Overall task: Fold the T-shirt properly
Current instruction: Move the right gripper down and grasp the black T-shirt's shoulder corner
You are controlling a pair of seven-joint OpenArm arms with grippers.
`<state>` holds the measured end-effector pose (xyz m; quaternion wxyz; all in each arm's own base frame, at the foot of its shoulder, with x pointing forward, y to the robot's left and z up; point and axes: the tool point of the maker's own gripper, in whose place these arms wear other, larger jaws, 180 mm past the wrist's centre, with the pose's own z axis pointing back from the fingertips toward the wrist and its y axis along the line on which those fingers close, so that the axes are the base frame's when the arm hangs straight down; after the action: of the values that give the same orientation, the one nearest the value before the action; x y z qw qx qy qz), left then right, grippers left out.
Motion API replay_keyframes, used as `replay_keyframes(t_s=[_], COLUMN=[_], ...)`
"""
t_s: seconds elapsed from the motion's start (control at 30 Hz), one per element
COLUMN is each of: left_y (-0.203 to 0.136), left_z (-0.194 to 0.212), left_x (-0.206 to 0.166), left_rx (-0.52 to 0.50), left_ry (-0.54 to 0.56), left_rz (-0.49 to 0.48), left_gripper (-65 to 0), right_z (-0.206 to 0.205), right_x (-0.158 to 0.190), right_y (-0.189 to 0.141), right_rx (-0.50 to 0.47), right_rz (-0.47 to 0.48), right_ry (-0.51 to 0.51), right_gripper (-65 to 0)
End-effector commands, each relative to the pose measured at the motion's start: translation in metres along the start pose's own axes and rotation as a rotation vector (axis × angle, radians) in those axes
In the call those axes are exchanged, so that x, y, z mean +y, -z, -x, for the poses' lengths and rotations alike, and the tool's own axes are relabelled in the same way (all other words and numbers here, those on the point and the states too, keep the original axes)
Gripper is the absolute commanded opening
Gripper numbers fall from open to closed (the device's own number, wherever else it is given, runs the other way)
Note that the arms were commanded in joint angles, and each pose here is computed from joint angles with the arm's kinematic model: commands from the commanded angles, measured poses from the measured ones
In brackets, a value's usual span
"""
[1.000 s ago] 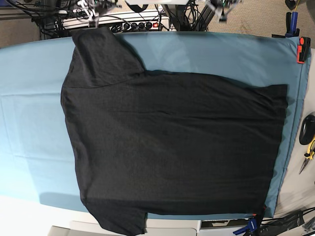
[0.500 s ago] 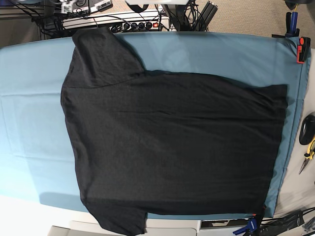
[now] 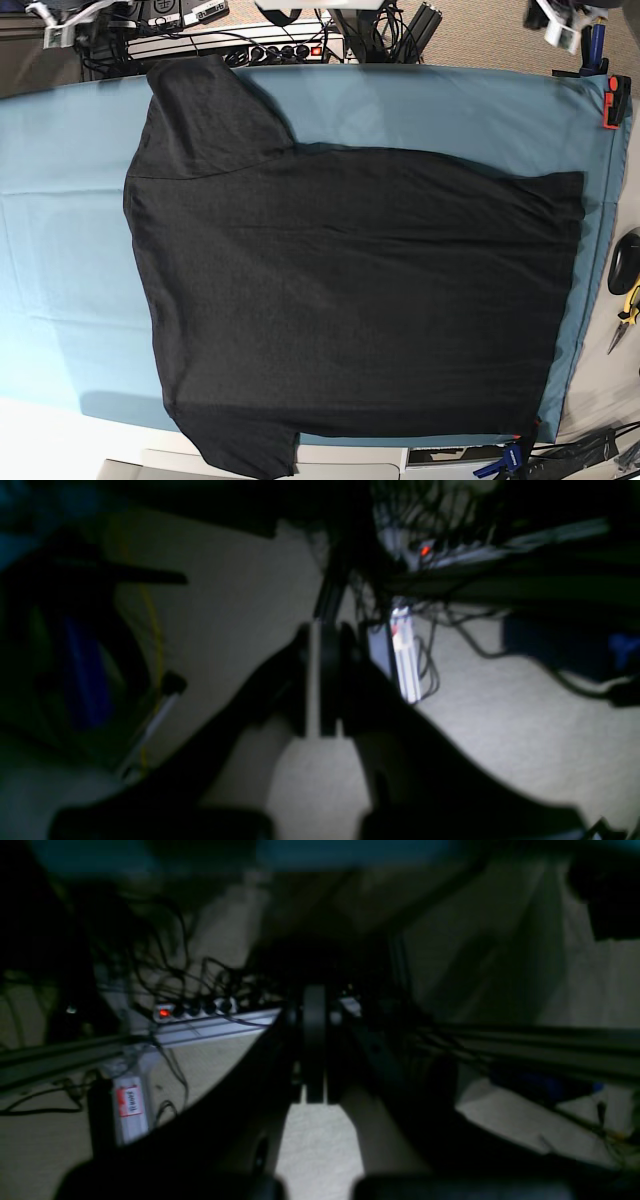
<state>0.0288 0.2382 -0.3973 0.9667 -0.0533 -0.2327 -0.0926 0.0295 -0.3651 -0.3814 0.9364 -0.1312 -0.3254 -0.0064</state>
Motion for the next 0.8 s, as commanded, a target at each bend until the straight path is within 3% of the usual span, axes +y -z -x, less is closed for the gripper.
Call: replay_keyframes(t_s=[0.0, 0.23, 0.37, 0.5, 0.63, 0.73, 0.77], left_y=[-0.006, -0.016, -0.015, -0.012, -0.009, -0.007, -0.006], left_z=[-0.009, -0.036, -0.049, -0.062, -0.078, -0.089, -0.092], left_x=[0.001, -0.013, -0.021, -0.019, -0.014, -0.011, -0.011], left_rx=[-0.027, -0.1, -0.137, -0.173, -0.223, -0.255, -0.262], left_ry=[0.008, 0.056, 0.092, 0.075, 0.055, 0.059, 0.062], left_rz=[0.008, 0.126, 0.171, 0.168, 0.151, 0.139, 0.139], left_gripper=[-63.2, -63.2, -63.2, -59.4, -53.6, -52.8, -52.8], right_z=[-0.012, -0.068, -0.1, -0.121, -0.123, -0.125, -0.126], right_x=[-0.006, 0.005, 0.03, 0.048, 0.057, 0.065, 0.067], right_y=[-0.007, -0.017, -0.019, -0.016, -0.01, -0.009, -0.009], right_rx=[-0.026, -0.154, -0.22, -0.257, -0.269, -0.284, -0.289], right_rz=[-0.001, -0.041, -0.131, -0.194, -0.203, -0.215, -0.224], right_ry=[-0.019, -0.075, -0.06, 0.031, 0.145, 0.228, 0.257], right_gripper=[-65.0, -65.0, -65.0, -65.0, -65.0, -65.0, -61.2])
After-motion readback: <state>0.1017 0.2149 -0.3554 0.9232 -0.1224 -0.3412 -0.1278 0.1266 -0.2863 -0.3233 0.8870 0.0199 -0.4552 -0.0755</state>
